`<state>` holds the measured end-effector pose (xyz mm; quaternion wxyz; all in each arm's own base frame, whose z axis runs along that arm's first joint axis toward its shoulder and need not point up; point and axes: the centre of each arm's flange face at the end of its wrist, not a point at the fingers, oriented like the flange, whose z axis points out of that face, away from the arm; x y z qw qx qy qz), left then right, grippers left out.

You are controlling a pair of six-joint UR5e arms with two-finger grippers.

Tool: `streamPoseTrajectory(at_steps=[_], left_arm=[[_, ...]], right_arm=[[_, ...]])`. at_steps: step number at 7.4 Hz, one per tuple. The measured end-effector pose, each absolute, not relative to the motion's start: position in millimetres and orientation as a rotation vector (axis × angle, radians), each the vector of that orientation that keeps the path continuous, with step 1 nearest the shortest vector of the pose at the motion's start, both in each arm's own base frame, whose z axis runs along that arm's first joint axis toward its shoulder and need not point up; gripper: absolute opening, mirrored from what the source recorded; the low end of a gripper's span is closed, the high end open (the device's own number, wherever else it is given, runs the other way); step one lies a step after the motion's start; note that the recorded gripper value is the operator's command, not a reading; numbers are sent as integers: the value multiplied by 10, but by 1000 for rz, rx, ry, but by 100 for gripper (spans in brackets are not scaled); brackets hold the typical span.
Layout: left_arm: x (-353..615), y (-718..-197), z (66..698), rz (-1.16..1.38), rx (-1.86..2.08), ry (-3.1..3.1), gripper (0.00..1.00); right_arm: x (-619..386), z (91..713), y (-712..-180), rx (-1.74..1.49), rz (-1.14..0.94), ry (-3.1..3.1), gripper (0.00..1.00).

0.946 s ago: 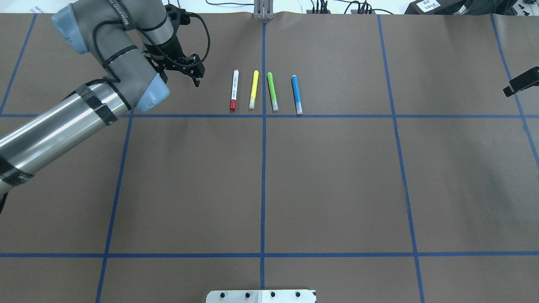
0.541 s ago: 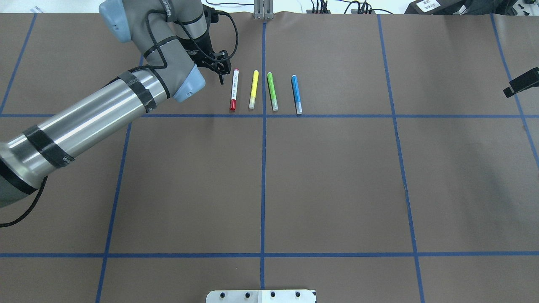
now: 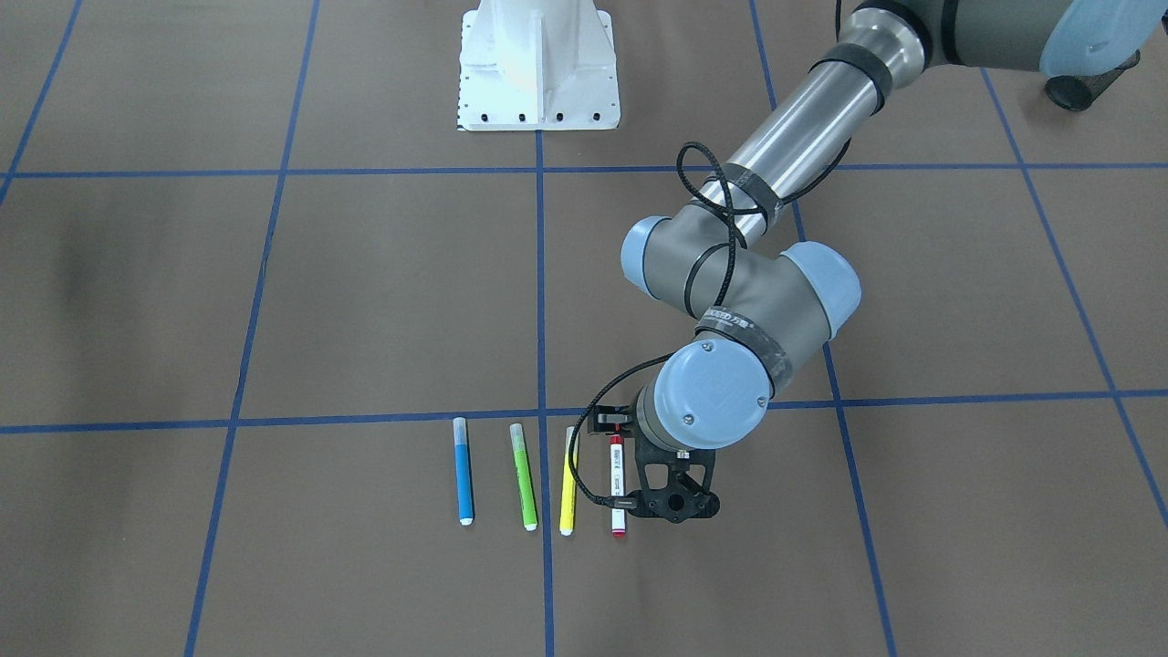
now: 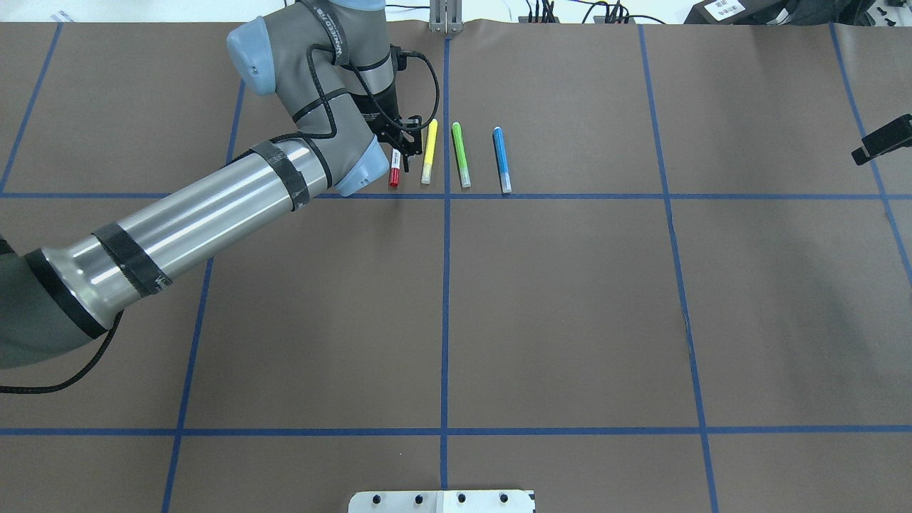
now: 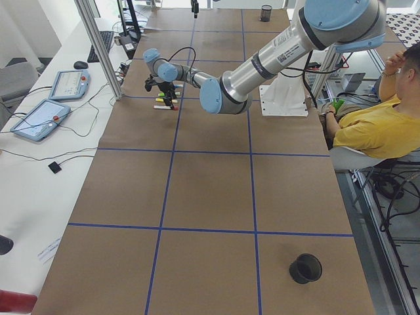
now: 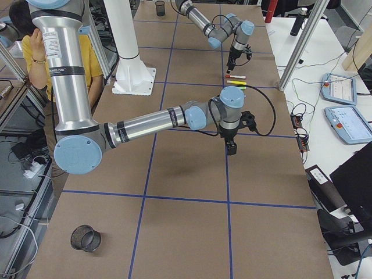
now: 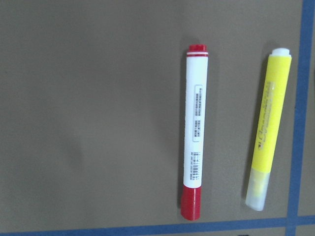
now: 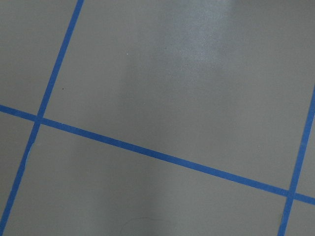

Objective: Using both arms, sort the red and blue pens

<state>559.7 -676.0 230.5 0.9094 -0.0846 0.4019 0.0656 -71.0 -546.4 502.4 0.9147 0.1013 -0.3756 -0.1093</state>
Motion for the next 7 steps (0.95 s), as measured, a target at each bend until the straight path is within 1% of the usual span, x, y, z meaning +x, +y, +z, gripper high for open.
streamPoseTrajectory(at_steps=[2, 3, 6, 7], left_arm=[[5705, -6736, 2411, 149, -165, 838, 57], [5738, -6726, 2438, 154, -160, 841, 55], [5851, -6683, 2517, 164, -143, 854, 43], [5869, -6676, 2528, 161, -142, 856, 38]], right_arm=[[-709, 5024, -5464, 208, -225, -773, 100], [-710, 5025, -5464, 208, -224, -773, 100], [-709, 5025, -5464, 208, -223, -772, 100], [-709, 5027, -5465, 208, -224, -772, 100]])
